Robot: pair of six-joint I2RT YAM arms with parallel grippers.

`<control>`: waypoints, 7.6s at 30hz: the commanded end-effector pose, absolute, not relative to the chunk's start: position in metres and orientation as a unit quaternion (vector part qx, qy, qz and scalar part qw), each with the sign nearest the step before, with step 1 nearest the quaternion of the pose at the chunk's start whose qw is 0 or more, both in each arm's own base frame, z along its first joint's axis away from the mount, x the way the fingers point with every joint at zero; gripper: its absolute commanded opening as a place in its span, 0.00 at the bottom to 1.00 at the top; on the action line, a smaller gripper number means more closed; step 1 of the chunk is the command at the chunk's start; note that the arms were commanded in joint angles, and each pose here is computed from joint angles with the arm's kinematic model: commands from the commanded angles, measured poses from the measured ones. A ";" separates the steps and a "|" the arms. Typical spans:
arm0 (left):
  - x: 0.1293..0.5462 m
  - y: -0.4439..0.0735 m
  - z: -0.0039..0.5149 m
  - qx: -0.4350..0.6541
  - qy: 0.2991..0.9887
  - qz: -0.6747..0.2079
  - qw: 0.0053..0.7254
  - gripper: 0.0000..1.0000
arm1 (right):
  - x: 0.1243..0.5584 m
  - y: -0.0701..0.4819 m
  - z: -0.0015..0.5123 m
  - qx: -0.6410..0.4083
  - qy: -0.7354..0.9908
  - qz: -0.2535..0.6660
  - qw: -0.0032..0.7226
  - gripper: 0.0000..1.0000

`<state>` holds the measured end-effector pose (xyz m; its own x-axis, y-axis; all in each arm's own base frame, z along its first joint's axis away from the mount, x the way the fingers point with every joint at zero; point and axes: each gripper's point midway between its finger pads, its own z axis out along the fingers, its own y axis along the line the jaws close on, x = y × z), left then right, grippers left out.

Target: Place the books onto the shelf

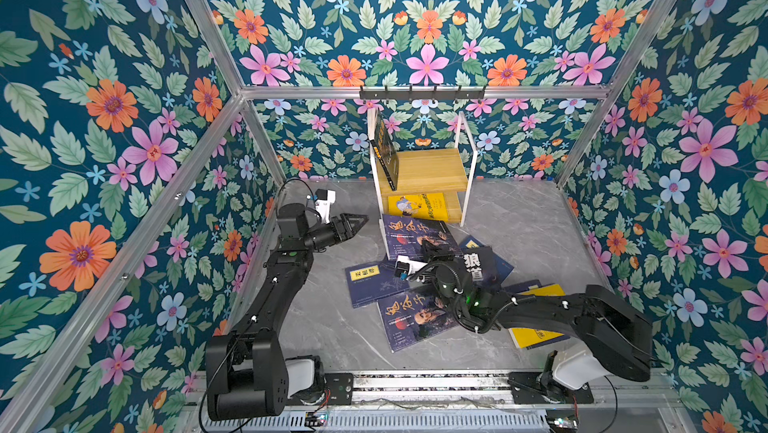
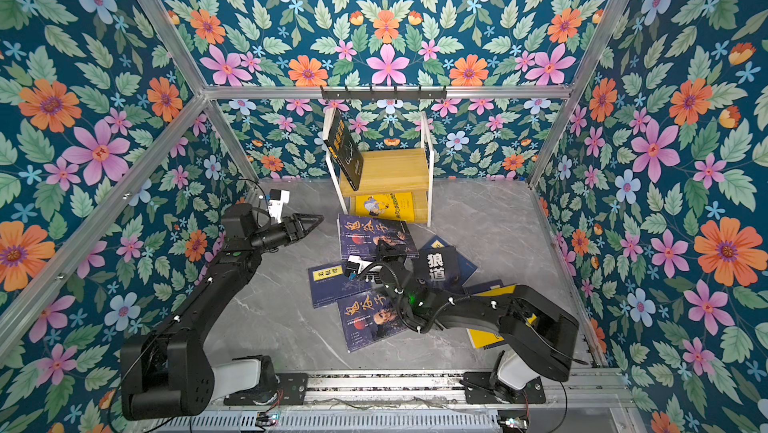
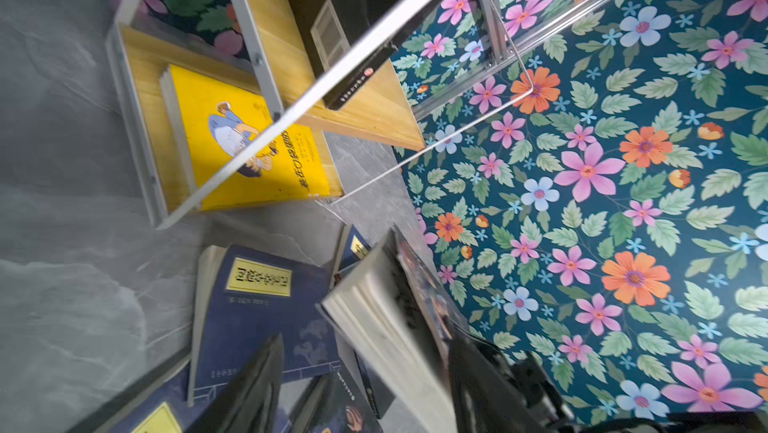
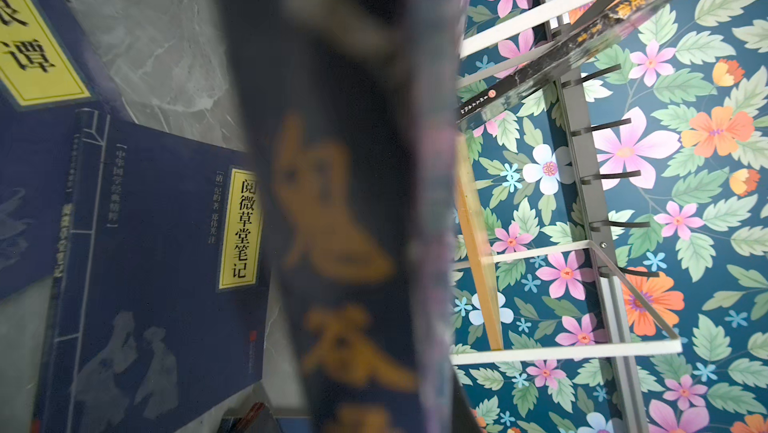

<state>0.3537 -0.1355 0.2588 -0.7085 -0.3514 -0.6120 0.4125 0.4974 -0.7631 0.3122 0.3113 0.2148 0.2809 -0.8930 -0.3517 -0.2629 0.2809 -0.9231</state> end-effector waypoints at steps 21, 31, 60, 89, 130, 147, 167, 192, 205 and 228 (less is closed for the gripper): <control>0.382 0.012 0.250 -0.004 0.858 -0.090 0.506 0.93 | 0.344 0.264 0.220 -0.555 0.600 -0.222 0.532 0.00; 0.380 0.014 0.252 -0.010 0.858 -0.087 0.506 1.00 | 0.387 0.263 0.218 -0.560 0.597 -0.250 0.516 0.00; 0.380 0.011 0.253 -0.011 0.856 -0.119 0.504 1.00 | 0.472 0.301 0.128 -0.605 0.591 -0.246 0.473 0.00; 0.381 0.003 0.247 -0.030 0.852 -0.164 0.496 1.00 | 0.493 0.300 0.113 -0.630 0.623 -0.207 0.416 0.05; 0.381 0.000 0.246 -0.042 0.849 -0.184 0.494 1.00 | 0.459 0.305 0.093 -0.687 0.625 -0.123 0.350 0.47; 0.378 -0.002 0.247 -0.041 0.846 -0.188 0.497 1.00 | 0.457 0.293 0.081 -0.692 0.634 -0.116 0.325 0.52; 0.380 -0.001 0.244 -0.045 0.848 -0.188 0.494 1.00 | 0.491 0.294 0.078 -0.695 0.628 -0.139 0.321 0.41; 0.380 0.000 0.244 -0.045 0.848 -0.186 0.494 1.00 | 0.516 0.309 0.091 -0.675 0.637 -0.122 0.352 0.34; 0.380 0.000 0.242 -0.044 0.848 -0.185 0.494 1.00 | 0.514 0.306 0.098 -0.675 0.638 -0.122 0.351 0.33; 0.381 0.000 0.243 -0.046 0.848 -0.187 0.493 1.00 | 0.514 0.262 0.085 -0.650 0.672 -0.123 0.333 0.27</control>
<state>0.3777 -0.0005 0.2366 -0.5251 -0.2670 -0.8081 0.0986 0.9240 -0.3693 0.5107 0.2616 0.0853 0.0688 -0.9598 -0.2721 -0.7964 0.1114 -0.5944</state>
